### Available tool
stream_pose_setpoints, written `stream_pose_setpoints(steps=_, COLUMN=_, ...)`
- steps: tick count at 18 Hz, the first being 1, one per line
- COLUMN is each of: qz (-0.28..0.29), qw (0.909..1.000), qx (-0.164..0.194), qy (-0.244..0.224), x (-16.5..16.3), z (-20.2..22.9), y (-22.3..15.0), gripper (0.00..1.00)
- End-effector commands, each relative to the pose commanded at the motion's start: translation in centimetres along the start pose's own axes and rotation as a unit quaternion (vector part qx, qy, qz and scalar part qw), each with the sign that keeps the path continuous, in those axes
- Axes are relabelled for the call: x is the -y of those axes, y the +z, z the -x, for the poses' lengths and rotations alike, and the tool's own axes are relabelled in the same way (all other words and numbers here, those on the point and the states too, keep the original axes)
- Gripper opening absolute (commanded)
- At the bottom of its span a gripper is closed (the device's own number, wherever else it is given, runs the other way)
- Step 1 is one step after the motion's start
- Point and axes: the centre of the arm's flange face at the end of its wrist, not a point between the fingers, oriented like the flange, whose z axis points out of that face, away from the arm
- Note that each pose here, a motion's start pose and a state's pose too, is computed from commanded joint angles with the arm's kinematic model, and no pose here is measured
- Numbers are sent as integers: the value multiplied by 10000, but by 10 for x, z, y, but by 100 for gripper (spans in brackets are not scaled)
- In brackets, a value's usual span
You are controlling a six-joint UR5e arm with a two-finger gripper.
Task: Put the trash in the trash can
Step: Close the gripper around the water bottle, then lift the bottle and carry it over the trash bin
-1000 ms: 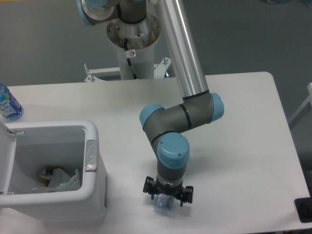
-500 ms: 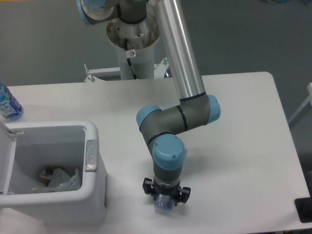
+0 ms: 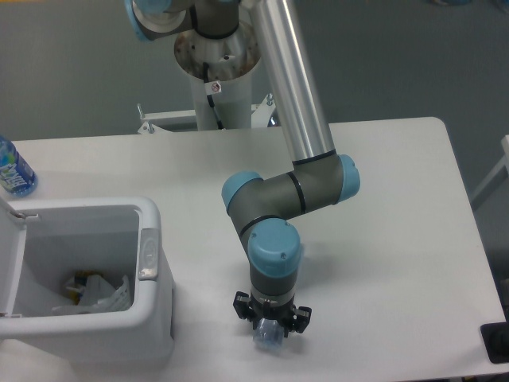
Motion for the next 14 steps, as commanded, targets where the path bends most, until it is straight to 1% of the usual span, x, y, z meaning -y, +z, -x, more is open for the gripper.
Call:
stream_pose_setpoints(steps=1, qz=-23, qw=10000, qx=8, qy=93, x=0, z=0, y=-5, gripper=62)
stream_pose_setpoints(steps=2, qz=-23, qw=9999, qx=8, qy=139, x=0, z=-1, y=-8, gripper=57)
stream_pose_setpoints(steps=3, qz=-47, qw=9999, qx=28, qy=149, x=0, z=0, y=-12, gripper=56)
stream_pose_setpoints(steps=6, qz=-93, qw=9999, qx=70, qy=122, x=0, z=5, y=-20, gripper=56)
stream_pose_setpoints(steps=8, qz=-241, qw=9995, qx=198, qy=36, x=1, z=21, y=-40, gripper=56)
stream_pose_setpoints(steps=10, qz=-626, qw=9966, qx=503, qy=-165, x=3, z=52, y=-93, gripper=57)
stream_pose_setpoints(steps=11, qz=-824, qw=9944, qx=616, qy=-257, x=4, z=64, y=-120, gripper=57)
stream_pose_setpoints(steps=12, qz=-1081, qw=9911, qx=655, qy=-422, x=10, z=68, y=-147, gripper=57)
stream_pose_setpoints(steps=14, qz=-1677, qw=9780, qx=808, qy=-943, x=16, z=78, y=-198, gripper=57)
